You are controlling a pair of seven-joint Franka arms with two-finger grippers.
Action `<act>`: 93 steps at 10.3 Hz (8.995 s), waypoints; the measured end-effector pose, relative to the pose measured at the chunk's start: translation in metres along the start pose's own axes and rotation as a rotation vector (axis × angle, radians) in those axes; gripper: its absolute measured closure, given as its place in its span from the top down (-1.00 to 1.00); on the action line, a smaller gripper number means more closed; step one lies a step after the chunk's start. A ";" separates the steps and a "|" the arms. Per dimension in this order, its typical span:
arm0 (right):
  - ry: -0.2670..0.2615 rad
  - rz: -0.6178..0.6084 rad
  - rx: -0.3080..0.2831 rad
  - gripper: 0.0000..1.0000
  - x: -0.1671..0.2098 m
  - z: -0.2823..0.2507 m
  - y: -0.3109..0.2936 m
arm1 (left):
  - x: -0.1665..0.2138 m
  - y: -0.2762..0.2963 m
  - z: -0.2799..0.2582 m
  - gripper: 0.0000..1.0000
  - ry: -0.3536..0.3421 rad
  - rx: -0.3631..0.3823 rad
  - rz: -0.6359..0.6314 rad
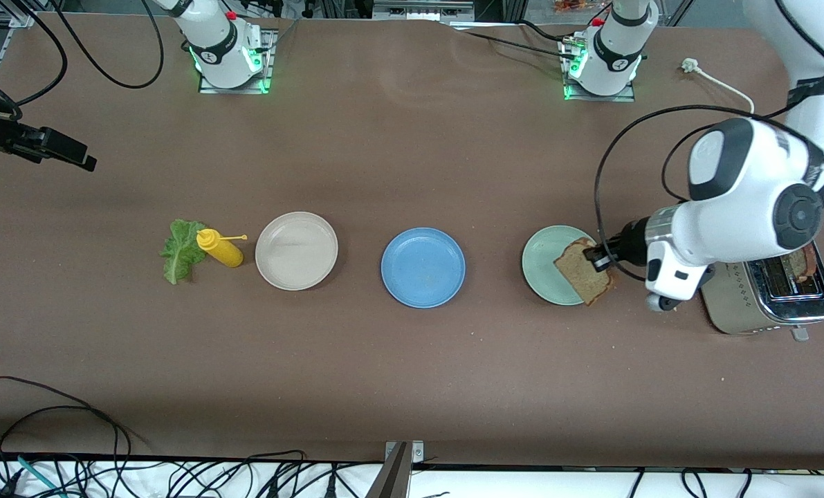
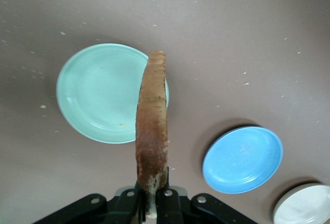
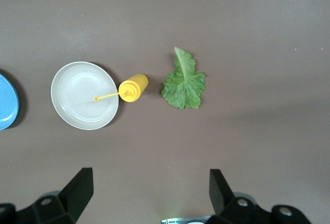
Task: Make sandwich in blue plate with both arms
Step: 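Carry the bread slice with the left gripper over the blue plate, then lower the bread onto the blue plate and open the left gripper, then raise the left gripper back toward the toaster while the right gripper reaches the lettuce, then grasp the green lettuce leaf with the right gripper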
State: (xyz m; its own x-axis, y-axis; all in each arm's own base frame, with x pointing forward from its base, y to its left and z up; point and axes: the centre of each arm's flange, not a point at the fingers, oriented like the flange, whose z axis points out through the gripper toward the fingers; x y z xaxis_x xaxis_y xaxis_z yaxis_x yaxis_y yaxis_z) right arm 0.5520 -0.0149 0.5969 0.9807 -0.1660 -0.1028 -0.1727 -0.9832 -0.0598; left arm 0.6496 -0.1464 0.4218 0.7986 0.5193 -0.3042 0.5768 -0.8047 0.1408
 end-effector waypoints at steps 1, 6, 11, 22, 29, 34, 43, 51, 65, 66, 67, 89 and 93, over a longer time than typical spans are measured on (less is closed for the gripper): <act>0.000 0.000 0.000 1.00 0.000 0.000 0.000 | -0.005 0.014 0.009 -0.81 -0.005 -0.045 -0.039; -0.001 0.000 -0.001 1.00 0.000 0.000 0.000 | -0.012 0.041 0.041 -0.81 -0.015 -0.223 -0.145; 0.001 -0.012 -0.016 1.00 0.000 0.000 0.001 | -0.088 0.108 0.082 -0.81 -0.035 -0.329 -0.089; 0.002 -0.068 -0.018 1.00 0.001 0.000 0.002 | -0.163 0.146 0.193 -0.81 -0.052 -0.339 -0.038; -0.020 -0.075 -0.021 1.00 -0.001 0.005 -0.002 | -0.166 0.152 0.212 -0.81 -0.017 -0.383 -0.043; -0.031 -0.084 -0.022 1.00 -0.005 -0.002 -0.003 | -0.164 0.150 0.225 -0.81 -0.025 -0.371 -0.050; -0.063 -0.103 -0.092 1.00 0.032 0.050 -0.013 | -0.159 0.147 0.237 -0.81 -0.033 -0.357 -0.060; -0.051 -0.117 -0.110 1.00 0.033 0.048 -0.011 | -0.157 0.146 0.243 -0.30 -0.035 -0.353 -0.066; -0.052 -0.115 -0.110 1.00 0.033 0.048 -0.008 | -0.151 0.122 0.262 1.00 -0.142 -0.130 -0.009; -0.052 -0.120 -0.110 1.00 0.033 0.048 -0.008 | -0.145 0.120 0.258 1.00 -0.145 -0.124 -0.013; -0.052 -0.126 -0.109 1.00 0.033 0.048 -0.008 | -0.139 0.119 0.250 1.00 -0.148 -0.122 -0.018; -0.016 -0.376 -0.086 1.00 0.062 0.244 0.080 | -0.030 -0.069 -0.110 1.00 0.126 0.257 0.244; 0.002 -0.391 -0.113 1.00 0.066 0.330 0.088 | -0.009 -0.103 -0.122 1.00 0.091 0.265 0.302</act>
State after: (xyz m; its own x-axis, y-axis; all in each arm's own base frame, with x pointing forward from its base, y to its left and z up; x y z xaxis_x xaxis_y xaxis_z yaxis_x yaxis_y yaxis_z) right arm 0.5714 -0.0867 0.2570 0.9706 0.2222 -0.0922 0.2245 -0.9744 0.0150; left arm 0.6043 -0.0328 0.5251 0.9439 0.2625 -0.2002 0.2599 -0.9648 -0.0399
